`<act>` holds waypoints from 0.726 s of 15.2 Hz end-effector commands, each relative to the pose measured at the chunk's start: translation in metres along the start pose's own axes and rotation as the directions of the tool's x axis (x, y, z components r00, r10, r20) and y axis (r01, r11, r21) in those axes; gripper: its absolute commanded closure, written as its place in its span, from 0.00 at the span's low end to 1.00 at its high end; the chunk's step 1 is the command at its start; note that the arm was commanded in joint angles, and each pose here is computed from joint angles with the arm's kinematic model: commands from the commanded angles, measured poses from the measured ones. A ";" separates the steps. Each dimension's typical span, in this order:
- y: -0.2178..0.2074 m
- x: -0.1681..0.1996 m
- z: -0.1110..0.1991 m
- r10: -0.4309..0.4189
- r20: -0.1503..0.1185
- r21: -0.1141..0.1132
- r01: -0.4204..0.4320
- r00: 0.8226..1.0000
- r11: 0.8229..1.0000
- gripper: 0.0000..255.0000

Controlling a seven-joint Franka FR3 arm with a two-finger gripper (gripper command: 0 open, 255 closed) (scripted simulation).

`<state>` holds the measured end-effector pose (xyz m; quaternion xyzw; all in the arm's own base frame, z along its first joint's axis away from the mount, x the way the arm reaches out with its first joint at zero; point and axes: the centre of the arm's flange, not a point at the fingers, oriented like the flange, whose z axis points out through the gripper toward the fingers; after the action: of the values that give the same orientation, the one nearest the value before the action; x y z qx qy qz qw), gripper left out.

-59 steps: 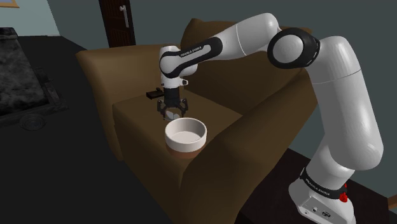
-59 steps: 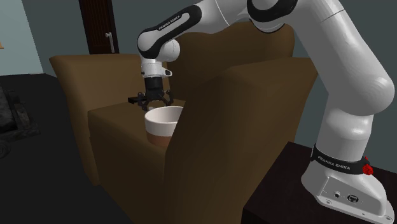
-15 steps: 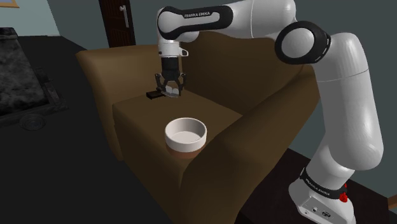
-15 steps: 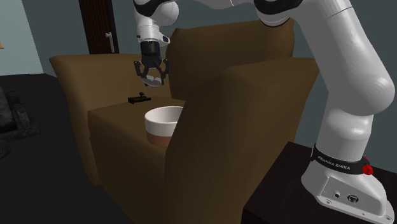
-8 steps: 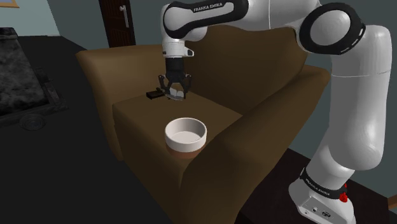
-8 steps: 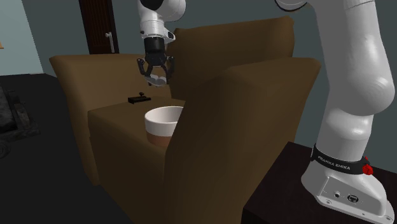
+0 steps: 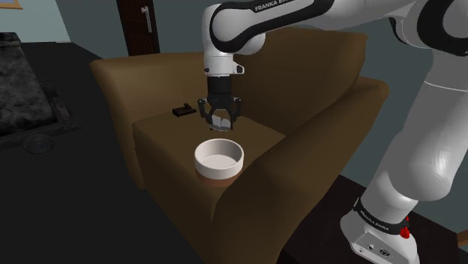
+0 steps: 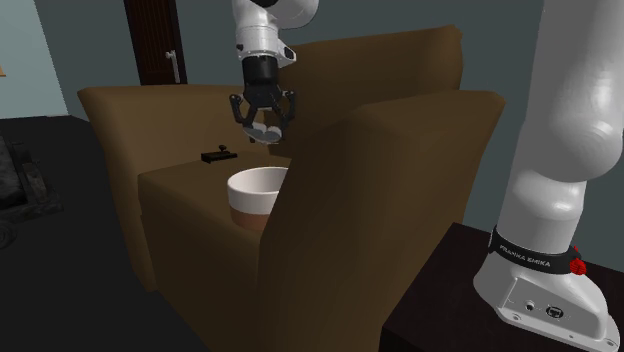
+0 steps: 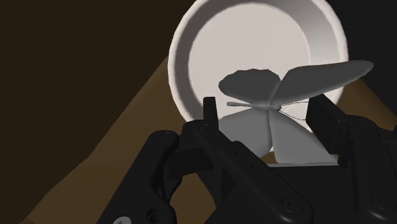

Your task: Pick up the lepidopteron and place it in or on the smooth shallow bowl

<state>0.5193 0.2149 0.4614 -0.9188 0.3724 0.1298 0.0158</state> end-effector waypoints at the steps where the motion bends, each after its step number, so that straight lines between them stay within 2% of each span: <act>1: 0.011 -0.025 0.009 0.001 0.000 0.000 -0.001 1.000 1.000 1.00; 2: 0.019 -0.041 0.014 0.001 0.000 0.000 -0.001 1.000 1.000 1.00; 11: 0.016 -0.029 0.060 0.001 0.000 0.000 -0.001 1.000 1.000 1.00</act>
<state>0.4740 0.2311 0.4173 -0.9186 0.3730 0.1299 0.0153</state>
